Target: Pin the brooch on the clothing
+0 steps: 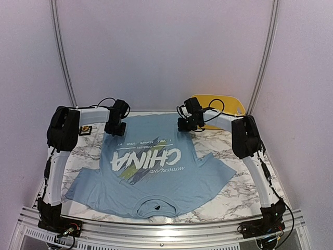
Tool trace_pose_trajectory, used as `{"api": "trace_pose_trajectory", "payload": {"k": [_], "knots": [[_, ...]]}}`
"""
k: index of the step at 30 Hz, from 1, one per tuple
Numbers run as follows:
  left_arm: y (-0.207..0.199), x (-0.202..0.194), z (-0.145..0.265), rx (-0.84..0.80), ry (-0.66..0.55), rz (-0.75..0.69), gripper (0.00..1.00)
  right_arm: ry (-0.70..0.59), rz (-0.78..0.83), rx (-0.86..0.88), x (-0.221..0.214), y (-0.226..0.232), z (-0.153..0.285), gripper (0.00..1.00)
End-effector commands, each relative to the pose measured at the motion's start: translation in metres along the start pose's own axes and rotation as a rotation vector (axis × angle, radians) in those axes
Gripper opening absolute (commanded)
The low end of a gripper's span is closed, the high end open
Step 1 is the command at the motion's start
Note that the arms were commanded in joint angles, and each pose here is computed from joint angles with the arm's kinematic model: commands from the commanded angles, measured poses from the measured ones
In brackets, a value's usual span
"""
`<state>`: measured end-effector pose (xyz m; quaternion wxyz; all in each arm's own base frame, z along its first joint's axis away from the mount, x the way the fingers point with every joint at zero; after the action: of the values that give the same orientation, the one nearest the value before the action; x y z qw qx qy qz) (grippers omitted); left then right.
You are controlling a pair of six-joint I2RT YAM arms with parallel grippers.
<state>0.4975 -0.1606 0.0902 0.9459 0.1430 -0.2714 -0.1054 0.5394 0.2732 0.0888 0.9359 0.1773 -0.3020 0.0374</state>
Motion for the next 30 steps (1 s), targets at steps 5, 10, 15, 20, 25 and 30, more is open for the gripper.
{"api": "trace_pose_trajectory", "payload": {"k": [5, 10, 15, 20, 25, 30], "knots": [[0.02, 0.025, 0.008, 0.019, -0.029, -0.032, 0.45, 0.019, 0.051, 0.118, 0.013, 0.014, 0.009, 0.0], [0.039, 0.053, 0.066, -0.005, -0.151, -0.004, 0.48, -0.083, 0.14, 0.168, 0.043, 0.048, 0.083, 0.02], [0.047, 0.046, 0.111, -0.066, -0.203, 0.019, 0.53, -0.124, 0.129, 0.121, 0.021, 0.039, 0.159, 0.03], [0.054, 0.005, 0.128, -0.086, -0.177, 0.073, 0.55, 0.031, -0.018, -0.092, -0.071, -0.015, 0.188, 0.0], [0.054, -0.027, 0.132, -0.126, -0.148, 0.084, 0.56, 0.138, -0.114, -0.257, -0.147, -0.057, 0.21, 0.0], [0.055, -0.044, 0.136, -0.136, -0.136, 0.1, 0.56, 0.223, -0.176, -0.359, -0.192, -0.083, 0.217, 0.0]]}}
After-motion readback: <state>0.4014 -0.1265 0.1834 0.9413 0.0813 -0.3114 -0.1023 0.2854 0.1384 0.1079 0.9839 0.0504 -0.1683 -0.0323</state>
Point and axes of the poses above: each gripper's point midway between its finger pads, its own z axis back along the fingers, its own y axis along the line the jaws close on, x = y × z, the point moved 8 cm from there along z, back along the fingers, and after that the axes turned 8 degrees about -z, right-handed, at the moved point
